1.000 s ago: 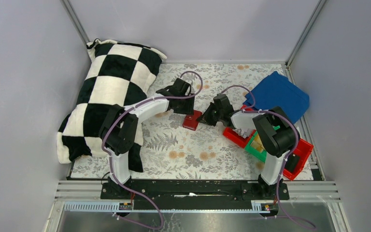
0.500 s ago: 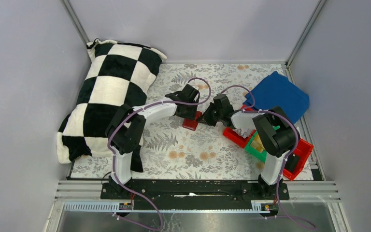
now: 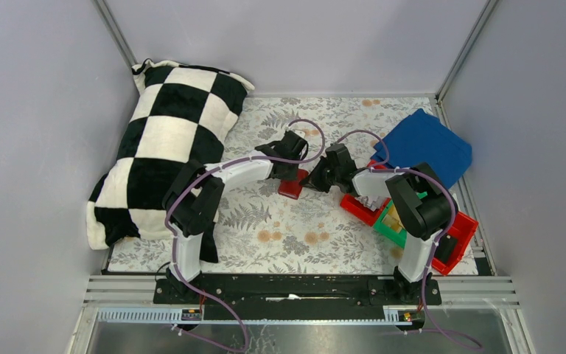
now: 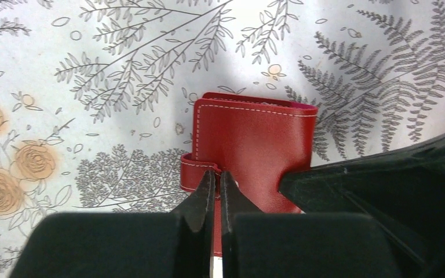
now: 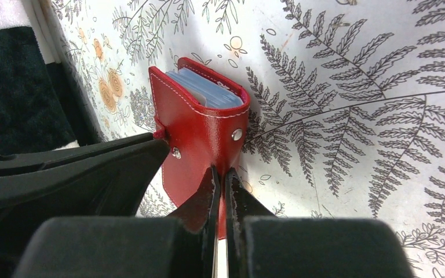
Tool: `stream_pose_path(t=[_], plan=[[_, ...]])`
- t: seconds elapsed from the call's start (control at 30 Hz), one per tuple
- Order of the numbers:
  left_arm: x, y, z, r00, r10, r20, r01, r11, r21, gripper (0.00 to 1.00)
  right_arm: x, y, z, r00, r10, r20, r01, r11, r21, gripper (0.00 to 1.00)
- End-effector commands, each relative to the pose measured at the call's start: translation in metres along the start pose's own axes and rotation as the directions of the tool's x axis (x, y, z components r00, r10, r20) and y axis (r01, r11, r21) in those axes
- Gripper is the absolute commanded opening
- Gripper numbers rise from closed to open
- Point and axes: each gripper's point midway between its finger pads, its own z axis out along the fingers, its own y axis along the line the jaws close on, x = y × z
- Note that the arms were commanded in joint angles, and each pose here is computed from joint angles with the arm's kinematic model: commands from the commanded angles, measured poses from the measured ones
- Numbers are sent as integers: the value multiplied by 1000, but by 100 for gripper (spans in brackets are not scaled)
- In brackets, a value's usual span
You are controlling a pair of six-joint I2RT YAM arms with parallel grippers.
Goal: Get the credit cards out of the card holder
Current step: Open the card holder at the center of the board.
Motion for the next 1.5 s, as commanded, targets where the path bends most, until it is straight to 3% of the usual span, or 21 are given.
stream_pose_path(t=[0.0, 0.13, 0.3, 0.33, 0.47, 0.5, 0.6, 0.77, 0.97, 1.23, 1.47], plan=[[-23, 15, -16, 998, 21, 55, -17, 998, -68, 0, 5, -13, -7, 999, -41, -7, 42, 998, 44, 0], [-40, 15, -47, 996, -7, 88, 5, 1000, 16, 0, 3, -19, -15, 997, -80, -4, 80, 995, 67, 0], [-47, 3, -91, 993, -63, 100, 36, 967, 251, 0, -2, -20, -28, 990, -144, 2, 143, 987, 72, 0], [-47, -7, -101, 993, -64, 97, 30, 949, 315, 0, -1, -20, -30, 986, -164, -5, 164, 983, 77, 5], [-42, -34, -125, 990, -114, 88, 57, 872, 487, 0, -9, -14, -45, 975, -220, 18, 217, 972, 93, 42], [-38, -43, -128, 988, -138, 69, 80, 841, 536, 0, -11, -12, -49, 973, -231, 26, 228, 969, 98, 48], [-28, -55, -128, 986, -167, 22, 119, 787, 605, 0, -20, -3, -63, 964, -258, 62, 251, 962, 105, 52], [-19, -49, -122, 985, -173, 8, 136, 802, 581, 0, -21, -2, -84, 957, -280, 75, 269, 954, 131, 54], [-8, -19, -125, 980, -201, 9, 169, 845, 508, 0, -10, 9, -87, 946, -322, 28, 320, 946, 49, 40], [47, 73, -106, 925, -377, -43, 374, 884, 282, 0, 6, 17, -67, 928, -363, -86, 361, 932, -32, 31], [82, 104, -86, 915, -394, -88, 402, 912, 87, 0, 22, 24, -40, 918, -360, -166, 350, 933, -89, 32]])
